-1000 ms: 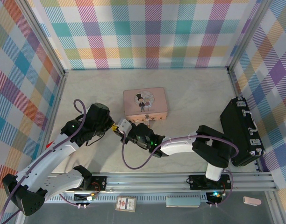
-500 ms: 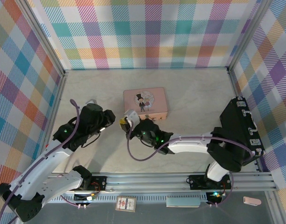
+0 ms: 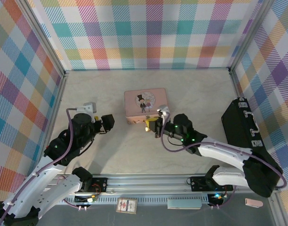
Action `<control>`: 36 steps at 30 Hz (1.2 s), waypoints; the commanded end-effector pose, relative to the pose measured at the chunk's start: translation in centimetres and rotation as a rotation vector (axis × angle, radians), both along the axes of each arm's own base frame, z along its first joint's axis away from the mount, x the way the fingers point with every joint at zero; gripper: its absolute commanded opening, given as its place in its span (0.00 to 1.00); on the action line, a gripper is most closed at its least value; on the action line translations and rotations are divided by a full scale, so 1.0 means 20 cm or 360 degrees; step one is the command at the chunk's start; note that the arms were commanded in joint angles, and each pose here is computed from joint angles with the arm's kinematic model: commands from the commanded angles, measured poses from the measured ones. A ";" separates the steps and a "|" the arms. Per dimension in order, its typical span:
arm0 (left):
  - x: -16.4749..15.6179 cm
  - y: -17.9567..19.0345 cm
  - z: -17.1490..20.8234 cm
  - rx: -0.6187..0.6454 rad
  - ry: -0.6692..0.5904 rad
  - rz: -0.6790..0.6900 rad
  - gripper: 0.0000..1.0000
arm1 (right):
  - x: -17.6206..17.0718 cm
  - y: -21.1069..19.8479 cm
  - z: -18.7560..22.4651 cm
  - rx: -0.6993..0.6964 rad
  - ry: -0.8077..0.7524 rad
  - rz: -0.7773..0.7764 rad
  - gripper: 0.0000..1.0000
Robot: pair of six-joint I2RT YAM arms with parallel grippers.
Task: Unlock the padlock with the key
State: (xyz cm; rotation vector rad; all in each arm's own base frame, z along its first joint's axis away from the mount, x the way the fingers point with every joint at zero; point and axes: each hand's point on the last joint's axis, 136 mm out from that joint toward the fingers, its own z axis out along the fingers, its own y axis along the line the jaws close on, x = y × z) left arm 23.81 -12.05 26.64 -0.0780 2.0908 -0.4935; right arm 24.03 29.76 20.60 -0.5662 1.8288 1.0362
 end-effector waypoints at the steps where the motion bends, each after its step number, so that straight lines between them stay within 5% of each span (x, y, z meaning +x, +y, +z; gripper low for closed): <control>1: 0.00 -0.14 -0.05 -0.0028 0.0035 -0.0235 0.79 | -0.11 -0.01 0.04 0.0127 0.0127 0.0195 0.00; 7: 0.03 -0.28 -0.15 -0.0150 0.0146 -0.0351 0.81 | -0.11 -0.10 0.09 0.0357 0.0205 0.0233 0.00; 18: 0.04 -0.35 -0.23 -0.0261 0.0244 -0.0384 0.82 | -0.11 -0.13 0.08 0.0433 0.0248 0.0229 0.00; 28: 0.06 -0.50 -0.30 -0.0400 0.0306 -0.0476 0.77 | -0.11 -0.16 0.04 0.0409 0.0304 0.0166 0.00; 36: 0.06 -0.68 -0.20 -0.0578 0.0332 -0.0601 0.67 | -0.20 -0.02 0.06 0.0312 0.0183 0.0353 0.00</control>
